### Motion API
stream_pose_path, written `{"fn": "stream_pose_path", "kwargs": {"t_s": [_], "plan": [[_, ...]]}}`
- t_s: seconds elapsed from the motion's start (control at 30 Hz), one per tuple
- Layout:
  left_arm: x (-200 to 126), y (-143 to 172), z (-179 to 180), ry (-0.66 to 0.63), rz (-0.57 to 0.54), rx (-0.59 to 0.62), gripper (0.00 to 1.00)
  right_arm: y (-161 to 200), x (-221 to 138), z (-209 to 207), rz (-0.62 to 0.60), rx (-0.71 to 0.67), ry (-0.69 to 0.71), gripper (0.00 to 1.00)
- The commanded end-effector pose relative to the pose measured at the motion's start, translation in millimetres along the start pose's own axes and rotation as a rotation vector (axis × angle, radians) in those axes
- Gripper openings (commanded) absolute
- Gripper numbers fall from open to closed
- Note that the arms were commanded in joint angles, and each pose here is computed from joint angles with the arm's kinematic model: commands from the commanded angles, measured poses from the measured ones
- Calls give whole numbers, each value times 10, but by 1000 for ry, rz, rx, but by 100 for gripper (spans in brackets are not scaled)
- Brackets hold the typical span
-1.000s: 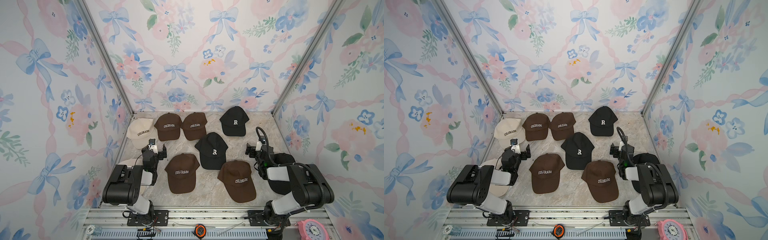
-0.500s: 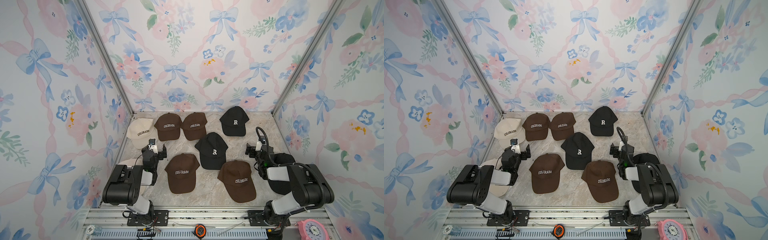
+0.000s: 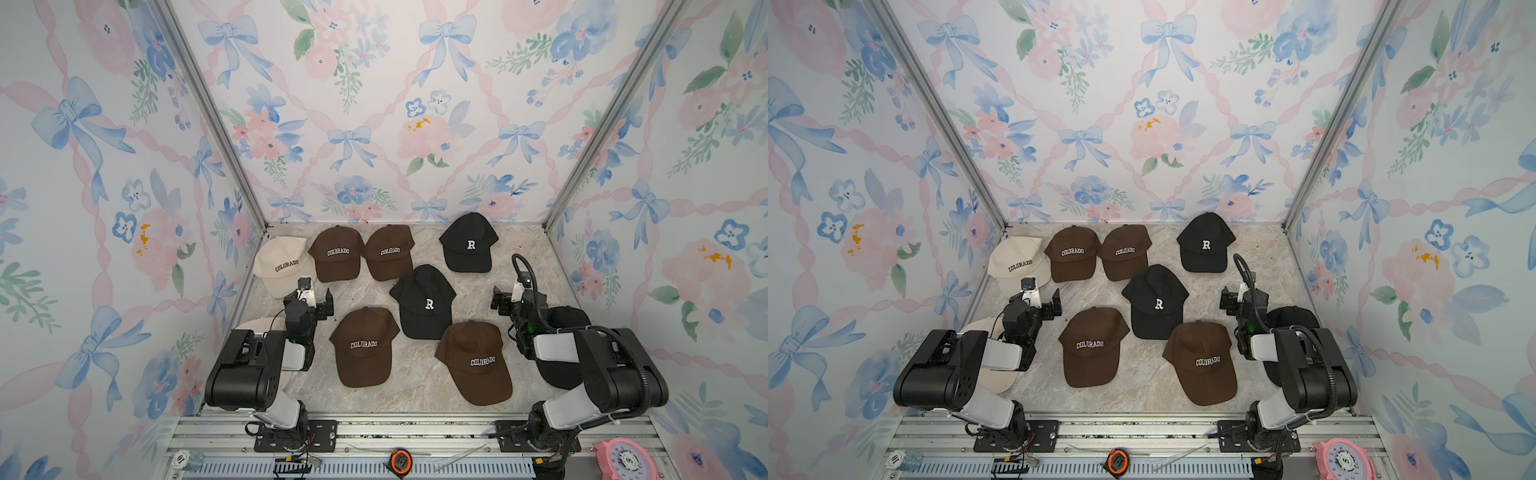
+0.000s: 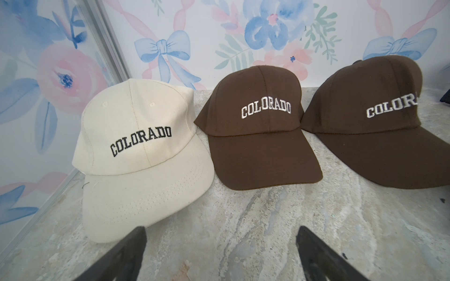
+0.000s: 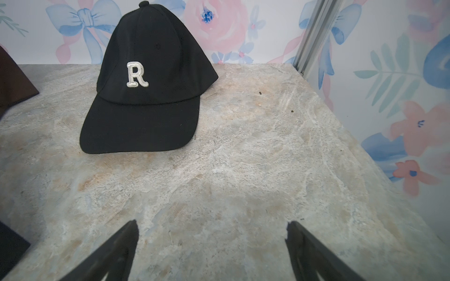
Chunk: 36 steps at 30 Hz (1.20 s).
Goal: Stack the baseball caps by color
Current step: Pick up the baseball cap from the center of the board.
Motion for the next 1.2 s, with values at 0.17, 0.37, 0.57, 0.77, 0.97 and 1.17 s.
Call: {"fn": "stream_pose_path", "kwargs": {"t_s": [0.17, 0.37, 0.57, 0.77, 0.97, 1.17], "plan": [[6, -37, 9, 0, -17, -7, 98, -65, 10, 15, -16, -9, 0, 96], [7, -38, 10, 0, -17, -6, 98, -63, 10, 18, -15, -9, -2, 96], [12, -32, 6, 1, -13, -6, 98, -104, 14, 6, -25, -4, 16, 96], [7, -39, 7, -1, -16, -6, 98, -452, 17, -149, 129, 14, 180, 96], [165, -331, 120, -92, 93, -19, 97, -892, -83, -156, 268, 23, 221, 96], [154, -945, -11, -4, 111, -30, 97, -1095, -268, 242, 355, -55, 150, 98]]}}
Point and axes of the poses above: each gripper's point midway between its finger pads, its own x axis out along the fingers, its own z axis along the line the jaws close on, y = z × x, the point moved 6 cm from there along -x, back along the fingers, and after that the axes turned 5 degrees about x, right-handed, at the moved point
